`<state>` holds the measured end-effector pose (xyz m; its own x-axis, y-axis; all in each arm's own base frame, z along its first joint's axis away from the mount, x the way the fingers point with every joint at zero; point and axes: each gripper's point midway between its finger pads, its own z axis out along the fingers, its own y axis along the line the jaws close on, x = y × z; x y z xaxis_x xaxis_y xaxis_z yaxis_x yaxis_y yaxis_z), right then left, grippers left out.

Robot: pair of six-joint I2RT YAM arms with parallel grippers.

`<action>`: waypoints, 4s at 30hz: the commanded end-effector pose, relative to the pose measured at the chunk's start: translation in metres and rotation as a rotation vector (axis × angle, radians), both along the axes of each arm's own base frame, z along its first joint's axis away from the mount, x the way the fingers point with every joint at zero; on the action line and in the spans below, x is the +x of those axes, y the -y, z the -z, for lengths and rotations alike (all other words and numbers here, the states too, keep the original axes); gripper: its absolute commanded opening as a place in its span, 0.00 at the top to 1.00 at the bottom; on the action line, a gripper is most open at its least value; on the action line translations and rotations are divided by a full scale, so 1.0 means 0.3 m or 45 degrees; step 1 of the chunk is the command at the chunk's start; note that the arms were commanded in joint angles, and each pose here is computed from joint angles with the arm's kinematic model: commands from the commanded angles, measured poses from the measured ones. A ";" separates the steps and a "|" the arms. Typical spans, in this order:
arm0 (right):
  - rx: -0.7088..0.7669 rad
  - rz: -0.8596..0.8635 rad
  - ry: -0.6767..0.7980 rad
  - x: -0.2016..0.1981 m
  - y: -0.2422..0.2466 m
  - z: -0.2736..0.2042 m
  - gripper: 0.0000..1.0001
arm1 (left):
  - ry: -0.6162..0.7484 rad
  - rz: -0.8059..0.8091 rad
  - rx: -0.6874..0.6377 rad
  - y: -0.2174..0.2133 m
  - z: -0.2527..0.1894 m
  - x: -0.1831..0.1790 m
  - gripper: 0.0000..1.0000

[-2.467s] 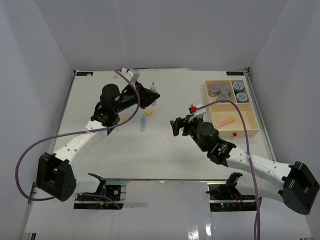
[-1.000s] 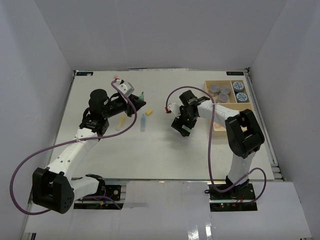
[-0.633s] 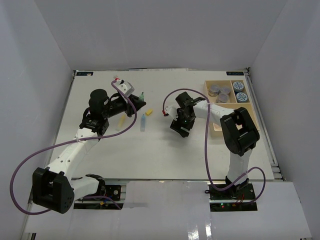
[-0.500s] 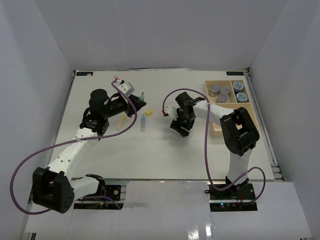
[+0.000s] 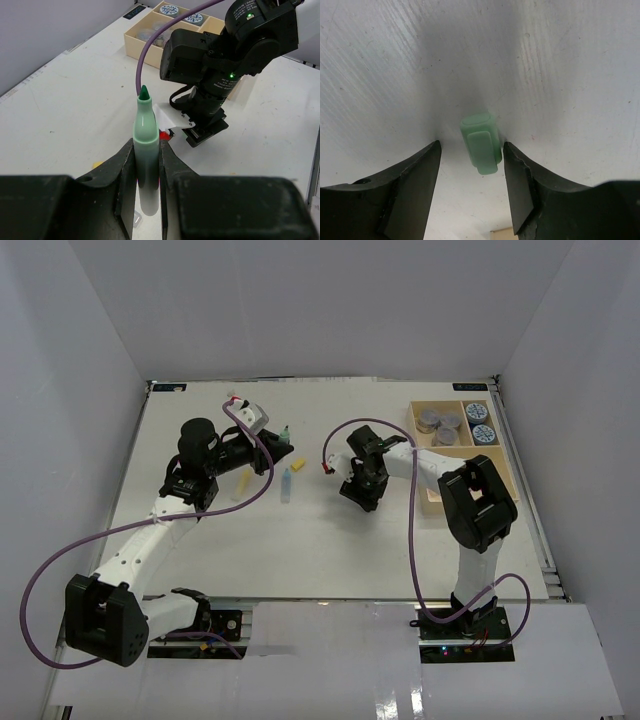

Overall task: Sort the stationery into containers
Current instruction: Pick up the pen cap from the center of the board, then close the pen cap on the pen.

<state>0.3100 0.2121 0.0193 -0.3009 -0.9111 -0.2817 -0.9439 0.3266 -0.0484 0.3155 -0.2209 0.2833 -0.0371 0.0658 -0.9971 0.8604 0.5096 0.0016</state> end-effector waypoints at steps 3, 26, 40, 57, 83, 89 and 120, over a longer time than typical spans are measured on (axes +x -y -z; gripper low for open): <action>-0.058 0.023 0.034 0.028 -0.009 0.013 0.39 | 0.014 0.027 -0.013 0.005 -0.022 -0.009 1.00; 0.219 0.193 0.175 0.045 -0.107 -0.227 0.88 | -0.006 0.124 -0.081 0.033 -0.054 -0.053 1.00; 1.159 0.611 0.627 0.054 -0.335 -1.052 0.90 | -0.043 0.147 -0.157 0.052 -0.075 -0.071 1.00; 1.732 0.670 0.810 -0.065 -0.511 -1.394 0.92 | -0.054 0.108 -0.176 0.057 -0.071 -0.058 1.00; 1.673 0.695 0.815 -0.066 -0.574 -1.301 0.92 | -0.038 0.111 -0.190 0.057 -0.084 -0.067 1.00; 1.685 0.693 0.753 -0.081 -0.585 -1.269 0.92 | -0.046 0.112 -0.199 0.058 -0.082 -0.066 1.00; 1.551 0.723 0.657 -0.155 -0.607 -1.032 0.92 | 0.016 0.082 -0.327 0.044 -0.119 -0.090 1.00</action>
<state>0.2756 0.3924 0.3449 -0.1226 0.2133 -0.9693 -0.6254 0.7417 0.2423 0.2907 -0.2384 0.2871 -0.1458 -0.1430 -0.9789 0.8869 0.4195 -0.1934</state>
